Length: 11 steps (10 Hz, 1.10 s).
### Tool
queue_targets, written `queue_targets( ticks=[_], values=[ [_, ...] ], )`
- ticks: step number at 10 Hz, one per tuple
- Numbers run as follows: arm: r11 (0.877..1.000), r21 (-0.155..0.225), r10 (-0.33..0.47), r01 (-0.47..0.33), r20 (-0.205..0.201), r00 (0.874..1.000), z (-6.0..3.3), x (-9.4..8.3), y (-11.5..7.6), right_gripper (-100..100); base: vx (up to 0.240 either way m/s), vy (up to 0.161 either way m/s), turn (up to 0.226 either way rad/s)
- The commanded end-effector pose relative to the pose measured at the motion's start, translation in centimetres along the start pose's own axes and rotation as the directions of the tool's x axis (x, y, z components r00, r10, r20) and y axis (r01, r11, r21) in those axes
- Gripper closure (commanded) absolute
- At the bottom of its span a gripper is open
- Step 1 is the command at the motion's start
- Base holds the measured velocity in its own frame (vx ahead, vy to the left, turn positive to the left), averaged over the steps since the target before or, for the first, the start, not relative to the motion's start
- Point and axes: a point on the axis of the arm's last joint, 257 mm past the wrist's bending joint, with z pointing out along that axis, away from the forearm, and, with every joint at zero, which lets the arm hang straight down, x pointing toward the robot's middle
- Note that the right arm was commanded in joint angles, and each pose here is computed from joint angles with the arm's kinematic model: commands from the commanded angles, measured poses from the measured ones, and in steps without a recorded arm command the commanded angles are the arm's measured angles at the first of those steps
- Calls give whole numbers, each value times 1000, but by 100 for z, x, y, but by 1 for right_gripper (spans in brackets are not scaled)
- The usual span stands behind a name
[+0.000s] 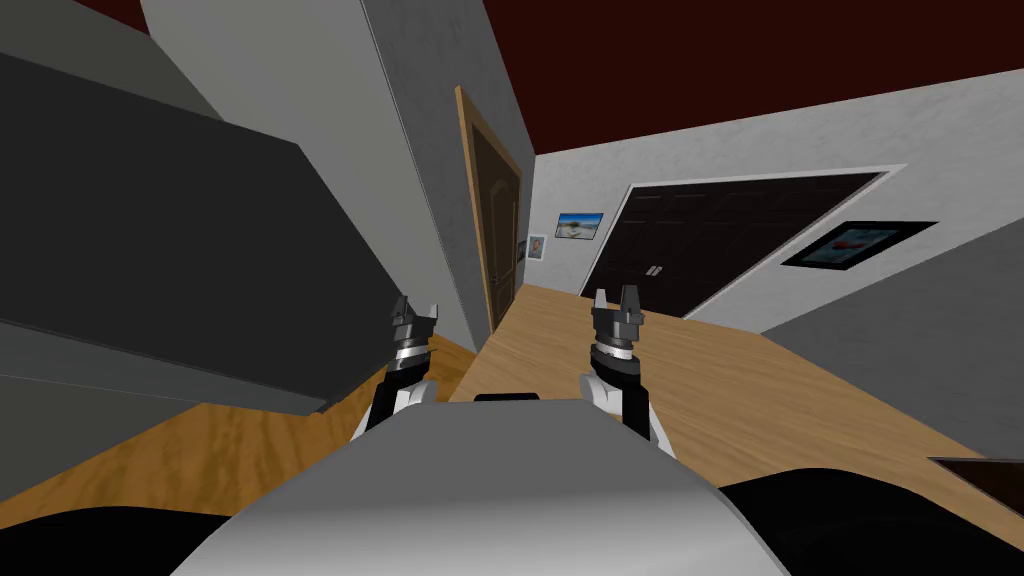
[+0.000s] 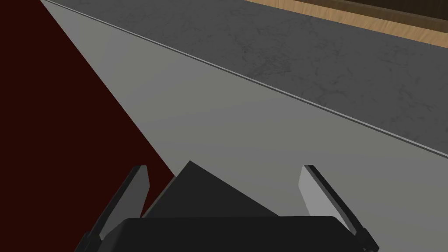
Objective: Pull the door open
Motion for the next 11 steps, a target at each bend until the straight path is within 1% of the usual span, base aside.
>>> queue_targets(
  ticks=[1,5,6,11],
  values=[
    [1000,14,13,-13,-9,1000,-23,32,-96,-100,26,-6,112],
    [997,56,49,-47,-34,998,-99,126,-374,-100,89,-37,138],
    [995,75,65,-61,-45,997,-136,168,-495,-100,106,-46,196],
    [986,133,109,-99,-74,991,-257,291,-847,-100,83,-38,134]
  ],
)
